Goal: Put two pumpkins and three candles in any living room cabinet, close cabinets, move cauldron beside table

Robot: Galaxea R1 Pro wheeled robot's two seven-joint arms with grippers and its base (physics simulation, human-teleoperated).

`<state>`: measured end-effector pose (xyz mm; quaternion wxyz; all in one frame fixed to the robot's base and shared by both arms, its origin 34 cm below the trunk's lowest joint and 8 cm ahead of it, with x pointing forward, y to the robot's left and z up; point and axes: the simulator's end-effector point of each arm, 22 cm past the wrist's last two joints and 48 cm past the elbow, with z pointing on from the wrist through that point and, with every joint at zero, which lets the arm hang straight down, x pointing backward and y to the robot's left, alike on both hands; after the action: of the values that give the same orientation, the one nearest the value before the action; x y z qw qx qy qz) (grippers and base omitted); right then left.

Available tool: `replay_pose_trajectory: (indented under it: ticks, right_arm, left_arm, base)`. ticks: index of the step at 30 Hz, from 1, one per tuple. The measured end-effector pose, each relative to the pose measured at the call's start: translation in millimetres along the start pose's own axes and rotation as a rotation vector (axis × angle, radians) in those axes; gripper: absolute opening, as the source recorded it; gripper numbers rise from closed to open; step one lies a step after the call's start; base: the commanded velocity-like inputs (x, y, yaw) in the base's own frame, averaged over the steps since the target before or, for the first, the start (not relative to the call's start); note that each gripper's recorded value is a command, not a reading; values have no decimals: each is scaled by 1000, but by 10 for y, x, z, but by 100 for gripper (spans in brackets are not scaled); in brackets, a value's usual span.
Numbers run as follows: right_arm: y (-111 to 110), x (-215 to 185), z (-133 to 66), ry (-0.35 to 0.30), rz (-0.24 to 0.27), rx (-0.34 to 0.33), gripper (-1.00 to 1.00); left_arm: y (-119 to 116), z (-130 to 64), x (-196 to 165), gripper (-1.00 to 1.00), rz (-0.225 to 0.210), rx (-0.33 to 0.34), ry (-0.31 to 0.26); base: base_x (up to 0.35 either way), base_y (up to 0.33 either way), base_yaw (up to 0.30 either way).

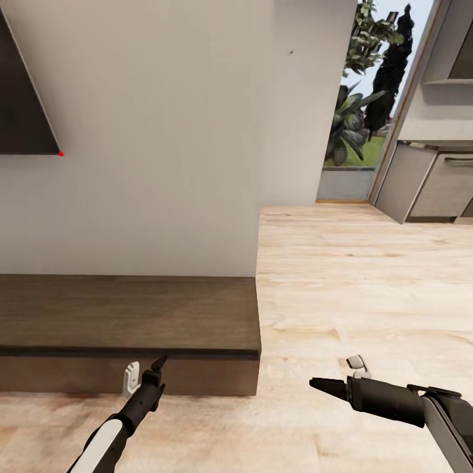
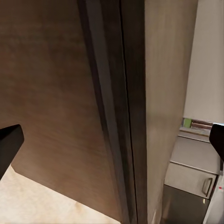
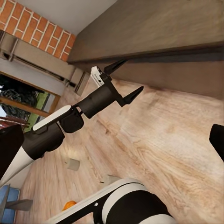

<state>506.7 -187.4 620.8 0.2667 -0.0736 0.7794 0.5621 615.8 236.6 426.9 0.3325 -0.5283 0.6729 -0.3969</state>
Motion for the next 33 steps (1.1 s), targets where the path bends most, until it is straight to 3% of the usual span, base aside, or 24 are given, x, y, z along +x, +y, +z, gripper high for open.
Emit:
replay_pose_trajectory:
  ticks: [17, 33]
  right_arm:
    - [-3, 1, -1, 0, 1, 0, 100]
    - [-5, 3, -1, 0, 2, 1, 100]
  left_arm:
    - [12, -1, 3, 100, -1, -2, 1]
    - [-5, -5, -34, 100, 1, 2, -2]
  base:
    - [91, 0, 0]
    - [8, 0, 0]
